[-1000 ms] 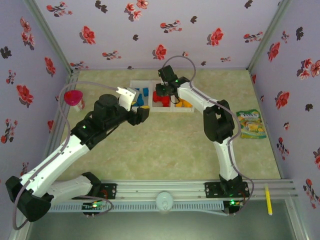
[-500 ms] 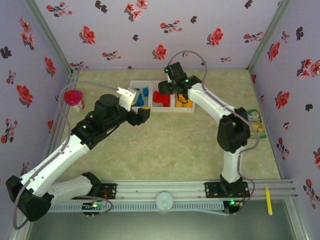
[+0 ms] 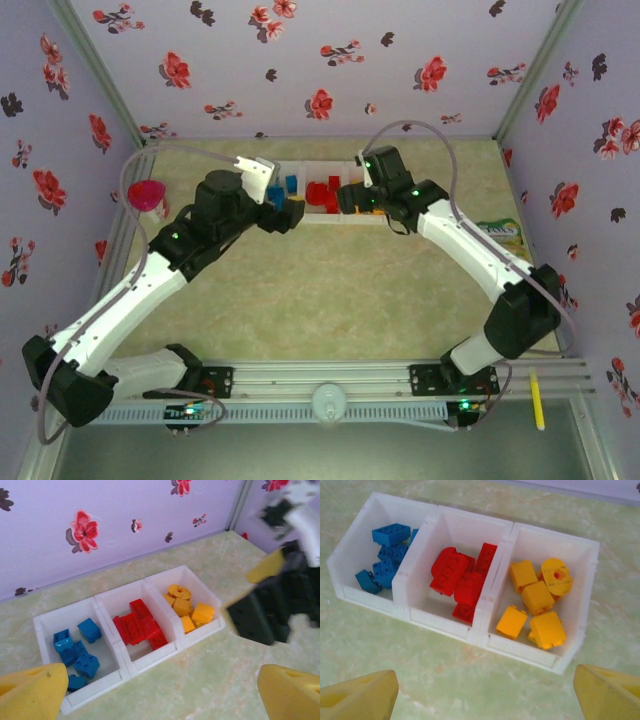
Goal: Sort the legos into containers by color
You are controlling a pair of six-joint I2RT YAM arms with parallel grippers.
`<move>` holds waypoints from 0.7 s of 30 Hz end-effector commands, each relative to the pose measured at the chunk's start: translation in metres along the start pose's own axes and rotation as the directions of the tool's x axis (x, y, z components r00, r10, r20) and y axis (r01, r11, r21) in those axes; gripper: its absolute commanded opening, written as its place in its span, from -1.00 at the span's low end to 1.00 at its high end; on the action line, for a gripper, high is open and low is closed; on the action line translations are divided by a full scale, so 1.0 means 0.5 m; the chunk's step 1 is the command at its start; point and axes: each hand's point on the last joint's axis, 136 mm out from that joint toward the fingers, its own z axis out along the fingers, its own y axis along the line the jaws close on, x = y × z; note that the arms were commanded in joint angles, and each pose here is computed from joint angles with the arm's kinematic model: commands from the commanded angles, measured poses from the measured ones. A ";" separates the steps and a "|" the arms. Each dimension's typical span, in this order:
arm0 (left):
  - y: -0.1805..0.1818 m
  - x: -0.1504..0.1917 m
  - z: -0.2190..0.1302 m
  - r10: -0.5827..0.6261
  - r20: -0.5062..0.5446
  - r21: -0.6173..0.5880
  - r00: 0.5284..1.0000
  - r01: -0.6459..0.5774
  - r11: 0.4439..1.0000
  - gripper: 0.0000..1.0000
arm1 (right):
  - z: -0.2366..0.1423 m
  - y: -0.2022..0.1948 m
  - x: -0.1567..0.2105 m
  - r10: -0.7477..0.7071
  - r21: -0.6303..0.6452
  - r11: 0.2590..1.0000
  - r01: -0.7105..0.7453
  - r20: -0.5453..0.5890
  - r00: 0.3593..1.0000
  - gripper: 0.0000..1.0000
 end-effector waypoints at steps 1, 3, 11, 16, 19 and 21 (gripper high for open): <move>0.028 -0.015 0.014 0.016 0.010 -0.064 1.000 -0.015 0.998 0.99 | -0.037 -0.025 0.005 -0.020 0.041 0.999 0.019 0.011 1.000 0.86; 0.045 -0.026 0.018 0.023 0.024 -0.105 0.999 -0.020 0.994 0.99 | -0.045 -0.024 0.010 -0.036 0.021 0.999 0.036 0.003 0.999 0.88; 0.191 -0.035 0.027 -0.089 -0.055 -0.335 0.995 0.066 0.940 0.99 | -0.089 -0.108 -0.005 0.134 0.049 0.989 -0.137 0.056 0.989 0.99; 0.293 0.020 0.013 -0.191 -0.098 -0.495 0.977 0.119 0.861 0.99 | -0.128 -0.181 0.003 0.204 0.126 0.968 -0.217 0.109 0.973 0.99; 0.365 0.037 -0.022 -0.220 -0.058 -0.602 0.974 0.141 0.786 0.99 | -0.143 -0.218 0.016 0.243 0.145 0.953 -0.264 0.151 0.958 0.99; 0.411 0.047 -0.047 -0.247 -0.037 -0.648 0.968 0.165 0.743 0.99 | -0.153 -0.245 0.025 0.269 0.169 0.939 -0.300 0.185 0.945 0.99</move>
